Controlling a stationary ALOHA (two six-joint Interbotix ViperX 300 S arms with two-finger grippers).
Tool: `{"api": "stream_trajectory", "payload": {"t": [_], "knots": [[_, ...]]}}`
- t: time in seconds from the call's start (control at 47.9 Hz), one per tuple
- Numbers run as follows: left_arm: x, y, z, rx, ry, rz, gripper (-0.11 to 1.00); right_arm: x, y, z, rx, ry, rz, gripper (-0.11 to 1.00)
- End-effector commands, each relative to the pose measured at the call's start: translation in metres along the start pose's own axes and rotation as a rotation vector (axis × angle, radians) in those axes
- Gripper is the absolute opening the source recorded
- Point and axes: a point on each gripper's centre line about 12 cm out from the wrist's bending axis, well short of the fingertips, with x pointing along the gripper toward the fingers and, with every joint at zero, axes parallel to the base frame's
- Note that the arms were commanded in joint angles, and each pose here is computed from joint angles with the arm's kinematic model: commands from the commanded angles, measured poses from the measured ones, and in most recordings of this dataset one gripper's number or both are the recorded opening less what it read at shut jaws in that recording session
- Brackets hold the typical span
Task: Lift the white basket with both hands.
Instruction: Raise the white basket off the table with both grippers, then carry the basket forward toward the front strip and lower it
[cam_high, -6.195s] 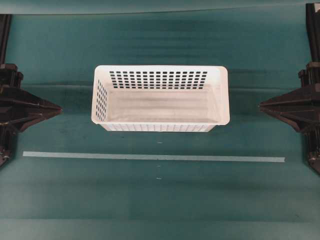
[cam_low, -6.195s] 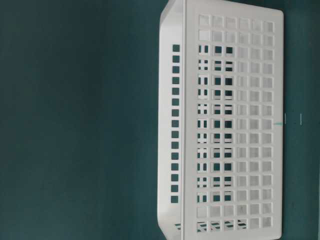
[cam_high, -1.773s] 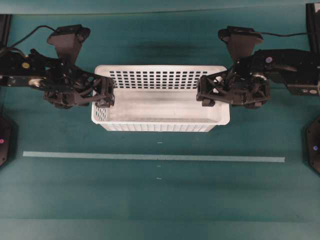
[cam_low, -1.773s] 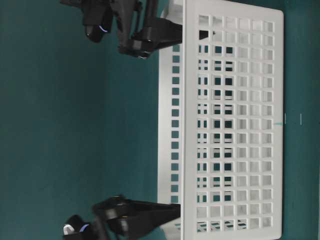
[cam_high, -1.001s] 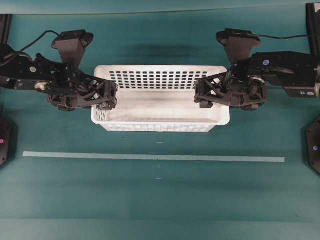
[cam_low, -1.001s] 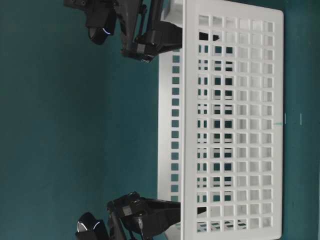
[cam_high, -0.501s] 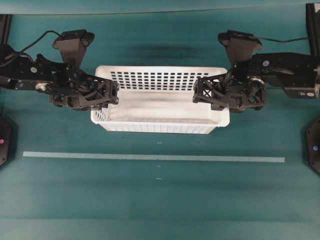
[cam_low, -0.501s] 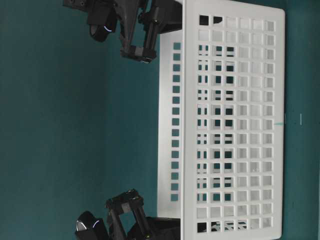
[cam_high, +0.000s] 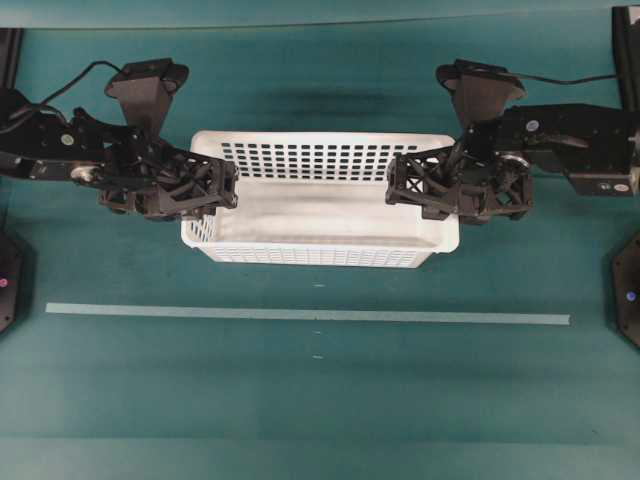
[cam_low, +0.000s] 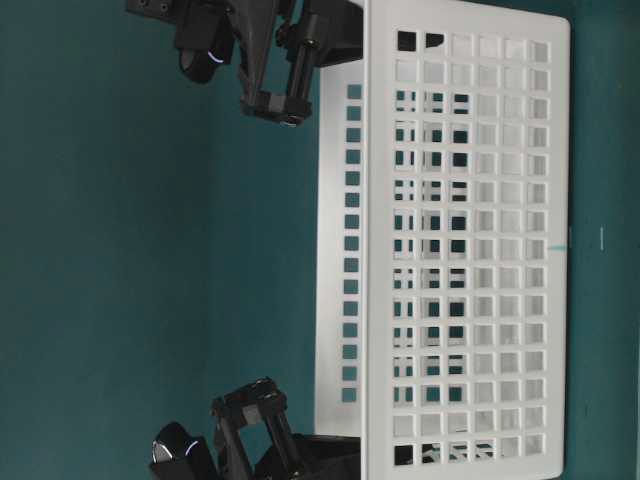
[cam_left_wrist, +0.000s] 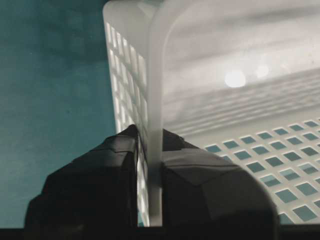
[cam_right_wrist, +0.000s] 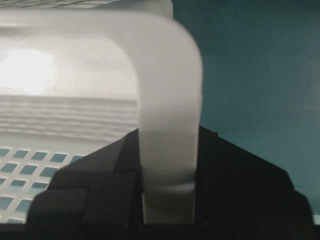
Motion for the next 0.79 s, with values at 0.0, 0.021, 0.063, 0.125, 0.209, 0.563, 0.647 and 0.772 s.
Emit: {"api": "stream_trajectory", "payload": {"t": [0.0, 0.021, 0.063, 0.125, 0.209, 0.563, 0.647, 0.772], "knots": [[-0.002, -0.003, 0.001, 0.008, -0.007, -0.015, 0.03, 0.000, 0.000, 0.004, 0.001, -0.008, 0.005, 0.17], [-0.002, -0.003, 0.001, 0.006, -0.006, -0.014, 0.03, 0.000, 0.001, 0.003, -0.003, -0.009, 0.006, 0.17], [-0.002, -0.003, 0.001, 0.006, -0.007, -0.015, 0.03, 0.000, 0.001, 0.004, -0.003, -0.010, 0.009, 0.17], [-0.003, -0.005, 0.001, 0.007, -0.008, -0.021, 0.03, 0.000, 0.002, 0.004, -0.003, -0.011, 0.012, 0.17], [-0.006, -0.007, 0.001, 0.010, -0.010, -0.031, 0.03, -0.003, 0.002, 0.004, -0.009, -0.011, 0.013, 0.17], [-0.038, -0.019, 0.006, 0.008, -0.030, -0.079, 0.03, -0.033, 0.004, 0.004, -0.020, -0.013, 0.029, 0.17], [-0.038, -0.018, 0.006, 0.011, -0.027, -0.072, 0.03, -0.032, 0.003, 0.004, -0.021, -0.012, 0.023, 0.17], [-0.037, -0.018, 0.005, 0.011, -0.026, -0.068, 0.03, -0.032, 0.003, 0.004, -0.023, -0.012, 0.024, 0.17]]}}
